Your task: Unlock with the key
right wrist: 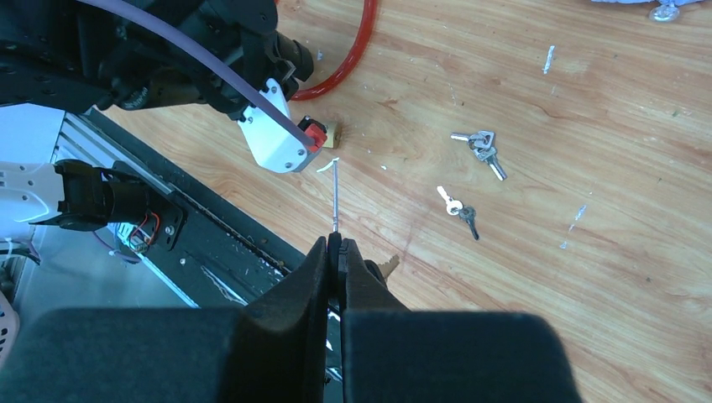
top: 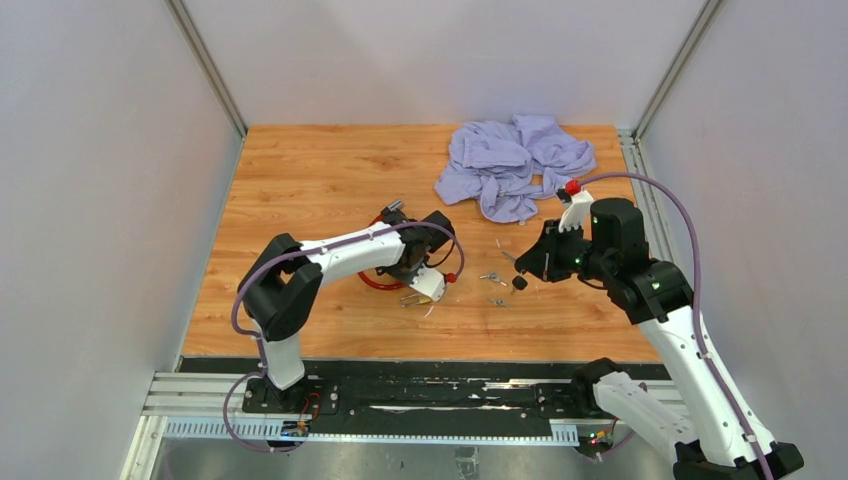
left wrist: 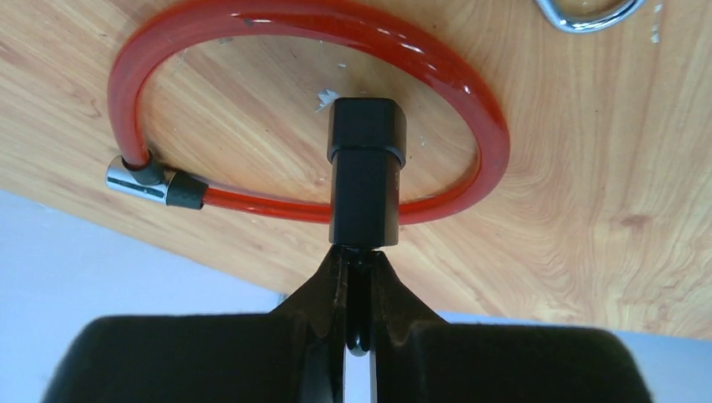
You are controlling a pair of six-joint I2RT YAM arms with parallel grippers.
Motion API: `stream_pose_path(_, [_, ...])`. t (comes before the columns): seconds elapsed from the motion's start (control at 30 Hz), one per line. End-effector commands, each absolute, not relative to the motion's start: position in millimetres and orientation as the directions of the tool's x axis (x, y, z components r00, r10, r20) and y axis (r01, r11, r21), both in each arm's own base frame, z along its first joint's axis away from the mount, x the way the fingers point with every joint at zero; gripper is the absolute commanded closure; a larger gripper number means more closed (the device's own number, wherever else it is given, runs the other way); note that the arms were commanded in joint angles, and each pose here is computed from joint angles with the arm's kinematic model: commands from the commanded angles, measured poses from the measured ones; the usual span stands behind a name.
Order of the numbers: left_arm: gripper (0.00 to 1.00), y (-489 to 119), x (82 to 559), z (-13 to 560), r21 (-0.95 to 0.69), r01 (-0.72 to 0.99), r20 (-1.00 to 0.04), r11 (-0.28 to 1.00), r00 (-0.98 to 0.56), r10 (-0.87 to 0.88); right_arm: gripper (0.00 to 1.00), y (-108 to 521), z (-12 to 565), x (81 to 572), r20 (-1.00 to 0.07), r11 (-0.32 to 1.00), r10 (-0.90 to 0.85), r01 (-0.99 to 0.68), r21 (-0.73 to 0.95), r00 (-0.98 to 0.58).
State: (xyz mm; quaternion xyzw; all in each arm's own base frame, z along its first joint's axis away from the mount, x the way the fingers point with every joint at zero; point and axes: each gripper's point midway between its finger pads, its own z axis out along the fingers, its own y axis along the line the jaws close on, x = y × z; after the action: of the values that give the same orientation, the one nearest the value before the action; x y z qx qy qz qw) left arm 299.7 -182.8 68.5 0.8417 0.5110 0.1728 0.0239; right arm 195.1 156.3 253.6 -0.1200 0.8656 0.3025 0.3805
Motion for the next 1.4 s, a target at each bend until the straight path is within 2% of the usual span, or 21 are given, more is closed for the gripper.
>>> stream_pose_path(0.0, [0.98,-168,309,68,0.177,0.819,0.437,-0.545,0.431,0.79,1.0,152,251,196,-0.738,0.794,0.034,-0.43,0.429,-0.674])
stream_pose_path(0.13, [0.9,-173,311,75,0.183,0.788,0.492,-0.588,0.444,0.749,0.99,155,249,197,-0.735,0.786,0.04,-0.433,0.441,-0.677])
stream_pose_path(0.37, [0.51,-185,305,65,0.164,0.771,0.503,-0.615,0.471,0.725,0.99,156,252,197,-0.742,0.781,0.042,-0.441,0.442,-0.669])
stream_pose_path(0.47, [0.47,-191,304,63,0.165,0.767,0.508,-0.62,0.473,0.72,1.0,155,253,196,-0.746,0.782,0.042,-0.443,0.438,-0.664])
stream_pose_path(0.53, [0.37,-193,302,62,0.159,0.757,0.508,-0.634,0.487,0.71,0.99,155,252,196,-0.746,0.783,0.041,-0.442,0.437,-0.664])
stream_pose_path(0.67, [0.35,-192,302,58,0.156,0.744,0.529,-0.65,0.493,0.691,0.99,154,252,196,-0.746,0.785,0.041,-0.44,0.436,-0.665])
stream_pose_path(1.07, [0.51,-186,299,33,0.154,0.761,0.528,-0.63,0.476,0.704,0.99,154,257,197,-0.756,0.787,0.039,-0.446,0.426,-0.653])
stream_pose_path(1.2, [0.67,-185,307,36,0.183,0.781,0.501,-0.597,0.448,0.741,0.99,154,256,196,-0.753,0.786,0.041,-0.444,0.43,-0.657])
stream_pose_path(1.37, [0.96,-183,312,43,0.207,0.786,0.476,-0.582,0.439,0.762,1.0,154,257,196,-0.755,0.786,0.041,-0.445,0.429,-0.655])
